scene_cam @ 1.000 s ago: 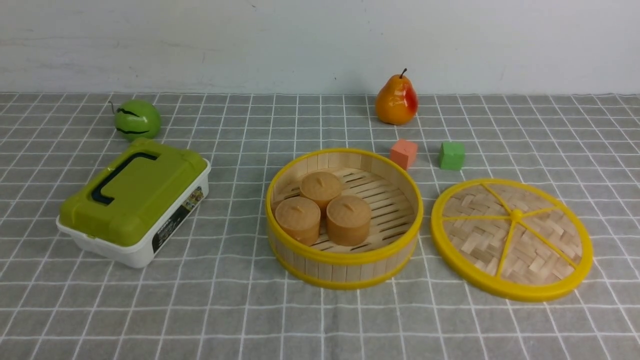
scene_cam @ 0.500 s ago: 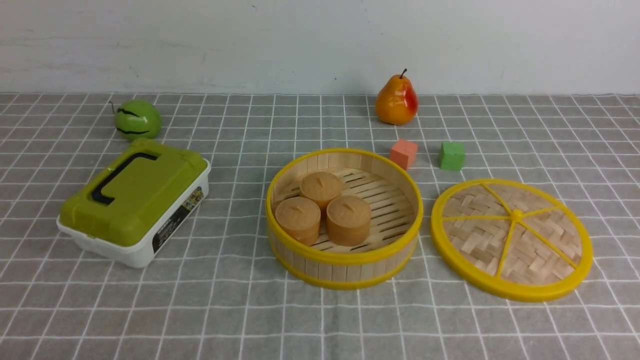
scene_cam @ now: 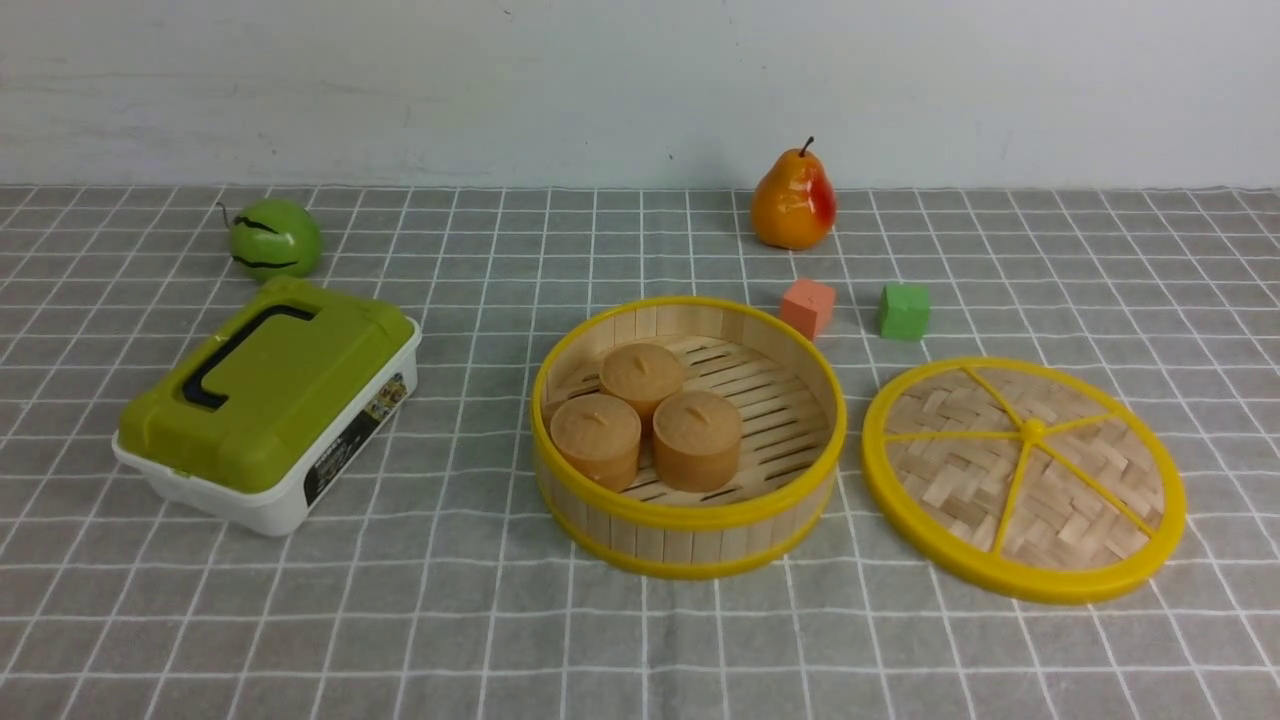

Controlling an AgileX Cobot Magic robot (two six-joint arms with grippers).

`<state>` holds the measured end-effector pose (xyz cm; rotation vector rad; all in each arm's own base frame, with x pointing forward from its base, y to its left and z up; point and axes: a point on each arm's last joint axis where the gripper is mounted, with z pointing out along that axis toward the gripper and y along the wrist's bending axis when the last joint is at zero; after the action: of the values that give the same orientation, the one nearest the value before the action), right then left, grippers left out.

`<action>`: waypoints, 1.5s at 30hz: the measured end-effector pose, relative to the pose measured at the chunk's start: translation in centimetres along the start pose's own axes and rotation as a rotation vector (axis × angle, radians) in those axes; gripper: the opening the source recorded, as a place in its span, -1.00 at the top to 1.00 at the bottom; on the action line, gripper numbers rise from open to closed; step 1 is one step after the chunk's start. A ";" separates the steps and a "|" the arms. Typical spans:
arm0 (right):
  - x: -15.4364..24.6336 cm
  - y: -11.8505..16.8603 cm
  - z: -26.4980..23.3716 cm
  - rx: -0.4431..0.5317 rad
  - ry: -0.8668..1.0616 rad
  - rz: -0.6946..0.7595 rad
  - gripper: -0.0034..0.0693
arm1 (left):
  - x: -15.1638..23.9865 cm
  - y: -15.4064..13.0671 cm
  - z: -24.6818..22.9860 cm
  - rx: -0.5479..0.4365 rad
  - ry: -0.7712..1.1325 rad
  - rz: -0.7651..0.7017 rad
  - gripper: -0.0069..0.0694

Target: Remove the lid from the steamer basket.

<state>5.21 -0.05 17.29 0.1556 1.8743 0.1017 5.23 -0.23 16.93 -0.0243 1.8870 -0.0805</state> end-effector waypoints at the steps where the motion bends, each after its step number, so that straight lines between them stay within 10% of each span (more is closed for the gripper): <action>1: 0.0 0.0 0.0 0.000 0.000 -0.001 0.80 | 0.0 0.0 0.0 0.000 0.000 0.000 0.19; 45: 0.0 0.0 0.0 0.000 0.000 -0.002 0.64 | 0.0 0.0 0.0 0.000 0.000 0.000 0.19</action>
<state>5.21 -0.05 17.29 0.1538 1.8744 0.1004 5.23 -0.23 16.93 -0.0243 1.8870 -0.0805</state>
